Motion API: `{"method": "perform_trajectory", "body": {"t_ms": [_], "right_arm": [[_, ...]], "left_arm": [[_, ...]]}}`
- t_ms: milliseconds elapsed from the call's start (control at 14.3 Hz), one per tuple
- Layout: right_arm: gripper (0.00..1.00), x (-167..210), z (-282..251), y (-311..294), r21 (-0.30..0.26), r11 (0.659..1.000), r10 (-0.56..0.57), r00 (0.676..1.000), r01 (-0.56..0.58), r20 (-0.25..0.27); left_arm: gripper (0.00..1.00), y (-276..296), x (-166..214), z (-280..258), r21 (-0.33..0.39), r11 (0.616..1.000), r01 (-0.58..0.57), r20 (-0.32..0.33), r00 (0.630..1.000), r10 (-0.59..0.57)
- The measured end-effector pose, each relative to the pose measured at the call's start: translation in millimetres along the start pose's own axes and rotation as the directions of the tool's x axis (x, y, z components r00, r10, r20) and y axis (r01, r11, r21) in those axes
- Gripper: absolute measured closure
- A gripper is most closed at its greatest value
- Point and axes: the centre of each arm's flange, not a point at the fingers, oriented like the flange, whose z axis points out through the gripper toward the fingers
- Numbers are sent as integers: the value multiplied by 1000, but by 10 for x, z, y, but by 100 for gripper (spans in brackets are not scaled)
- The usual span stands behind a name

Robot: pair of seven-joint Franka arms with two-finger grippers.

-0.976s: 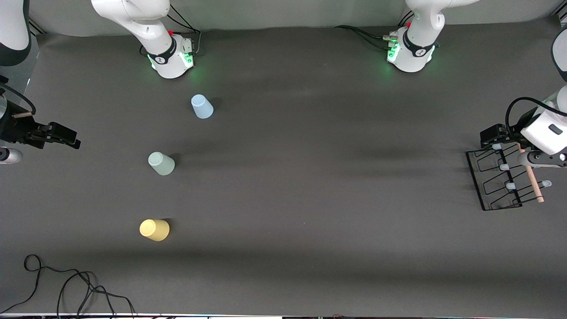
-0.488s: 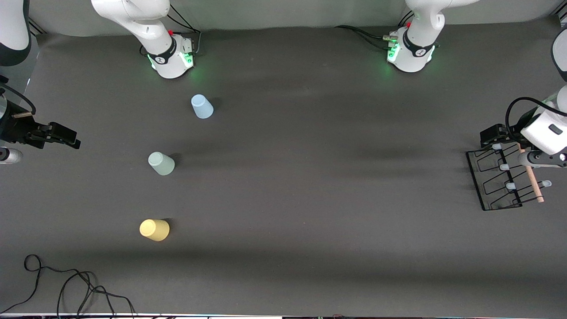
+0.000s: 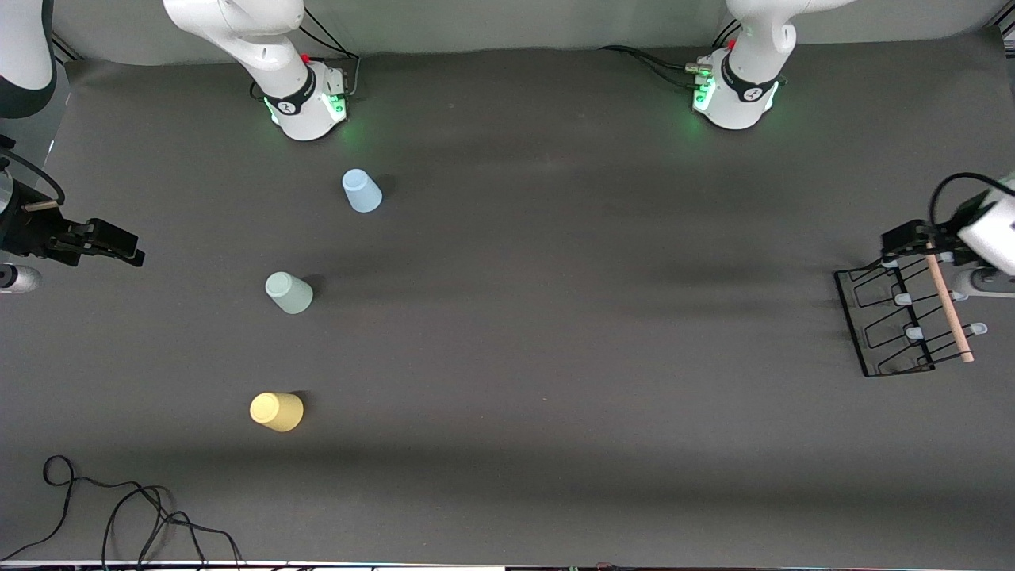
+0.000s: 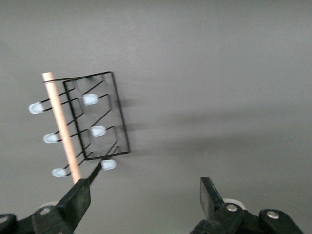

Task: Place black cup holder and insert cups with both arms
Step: 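Grasp the wooden dowel of the black cup holder with the left gripper, then carry the cup holder to the table center with the left gripper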

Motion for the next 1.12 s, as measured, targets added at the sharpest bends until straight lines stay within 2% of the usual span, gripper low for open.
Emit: {"method": "perform_trajectory", "body": {"t_ms": [348,558,836,906,1115], "right_arm": [[0,0,1,-6,0,1000,-1,1000,1,0],[0,0,2,-10,0,1000,-2,1000,2,0],[0,0,2,-13,0,1000,-2,1000,2,0],[0,0,2,-14,0,1000,-2,1000,2,0],[0,0,2,-14,0,1000,-3,1000,3,0]], "left_arm": [[0,-863,-70,598,-35,999,18,65,998,-16],[2,-1040,-21,1167,-32,999,-8,56,998,10],[5,-1241,-174,1818,-30,998,-48,18,999,49],[13,-1261,-207,1900,-31,998,-52,16,998,53],[48,-1291,-241,1946,-29,998,-52,15,999,52]]}}
